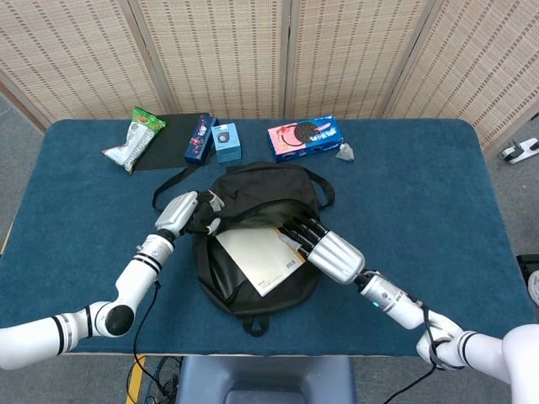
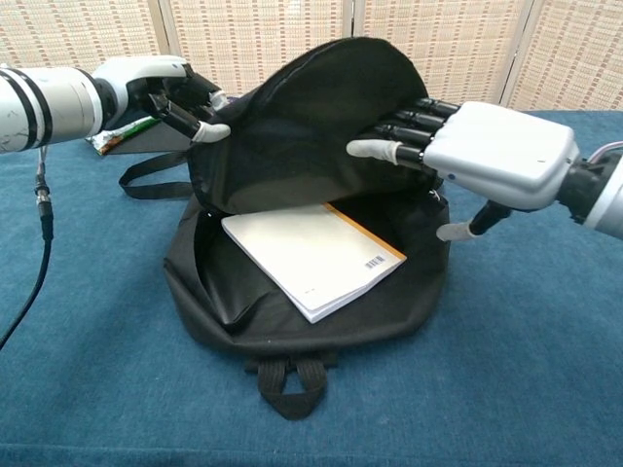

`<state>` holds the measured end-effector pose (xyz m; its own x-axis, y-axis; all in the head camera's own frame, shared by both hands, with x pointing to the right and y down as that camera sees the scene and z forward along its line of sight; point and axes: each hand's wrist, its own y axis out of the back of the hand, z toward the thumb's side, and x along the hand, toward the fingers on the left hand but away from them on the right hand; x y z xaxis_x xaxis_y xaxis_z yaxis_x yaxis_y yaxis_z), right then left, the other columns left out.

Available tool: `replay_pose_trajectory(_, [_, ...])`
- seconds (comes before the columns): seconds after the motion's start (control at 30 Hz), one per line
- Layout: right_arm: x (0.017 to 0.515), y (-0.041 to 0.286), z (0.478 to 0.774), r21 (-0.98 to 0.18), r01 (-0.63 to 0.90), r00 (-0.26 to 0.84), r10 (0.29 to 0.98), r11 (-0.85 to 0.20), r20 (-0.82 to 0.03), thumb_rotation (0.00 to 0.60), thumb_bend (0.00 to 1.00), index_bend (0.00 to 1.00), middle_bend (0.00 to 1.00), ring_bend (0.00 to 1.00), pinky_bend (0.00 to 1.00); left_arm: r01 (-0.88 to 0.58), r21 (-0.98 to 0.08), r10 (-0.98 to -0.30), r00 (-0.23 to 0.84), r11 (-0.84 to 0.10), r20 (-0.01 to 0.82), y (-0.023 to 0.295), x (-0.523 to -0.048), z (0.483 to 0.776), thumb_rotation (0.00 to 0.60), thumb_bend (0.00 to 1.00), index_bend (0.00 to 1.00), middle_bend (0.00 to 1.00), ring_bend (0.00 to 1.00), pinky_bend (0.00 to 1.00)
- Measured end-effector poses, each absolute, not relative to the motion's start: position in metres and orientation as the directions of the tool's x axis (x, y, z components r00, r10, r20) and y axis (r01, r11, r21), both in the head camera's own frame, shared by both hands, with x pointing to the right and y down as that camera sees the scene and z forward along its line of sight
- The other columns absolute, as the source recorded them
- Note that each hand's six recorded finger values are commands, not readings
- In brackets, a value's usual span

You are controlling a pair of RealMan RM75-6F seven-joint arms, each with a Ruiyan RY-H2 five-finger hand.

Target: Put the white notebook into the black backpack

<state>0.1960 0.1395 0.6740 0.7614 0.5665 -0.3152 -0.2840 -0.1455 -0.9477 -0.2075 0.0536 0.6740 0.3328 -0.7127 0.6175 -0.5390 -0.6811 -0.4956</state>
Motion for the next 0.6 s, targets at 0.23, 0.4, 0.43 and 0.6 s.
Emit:
replay_pose_trajectory(0.23, [0.22,0.138,0.647,-0.969,-0.222,0.749,0.618,-0.107,-0.24,0.6,0.14,0.0,0.03,0.0,0.0,-0.501,-0.51,-0.702,0.351,-0.7,0.619,0.063,-0.209,0.672,0.6,0.48,0.55,0.31,0.26,0.14])
replay_pose_trajectory(0.4, [0.257,0.132,0.607,-0.985,-0.167,0.702,0.695,-0.052,-0.156,0.6,0.14,0.0,0.03,0.0,0.0,-0.458,-0.523,-0.69,0.383,-0.719,0.614,0.076,-0.208,0.665,0.6,0.36,0.39,0.29,0.26,0.14])
replay_pose_trajectory(0.43, [0.264,0.132,0.6,-0.986,-0.161,0.691,0.709,-0.044,-0.145,0.6,0.14,0.0,0.03,0.0,0.0,-0.452,-0.523,-0.688,0.389,-0.722,0.613,0.079,-0.208,0.663,0.6,0.34,0.35,0.28,0.25,0.14])
replay_pose_trajectory(0.6, [0.293,0.129,0.567,-0.989,-0.147,0.635,0.768,0.008,-0.088,0.6,0.14,0.0,0.03,0.0,0.0,-0.425,-0.549,-0.694,0.411,-0.72,0.591,0.093,-0.211,0.652,0.6,0.26,0.25,0.25,0.23,0.14])
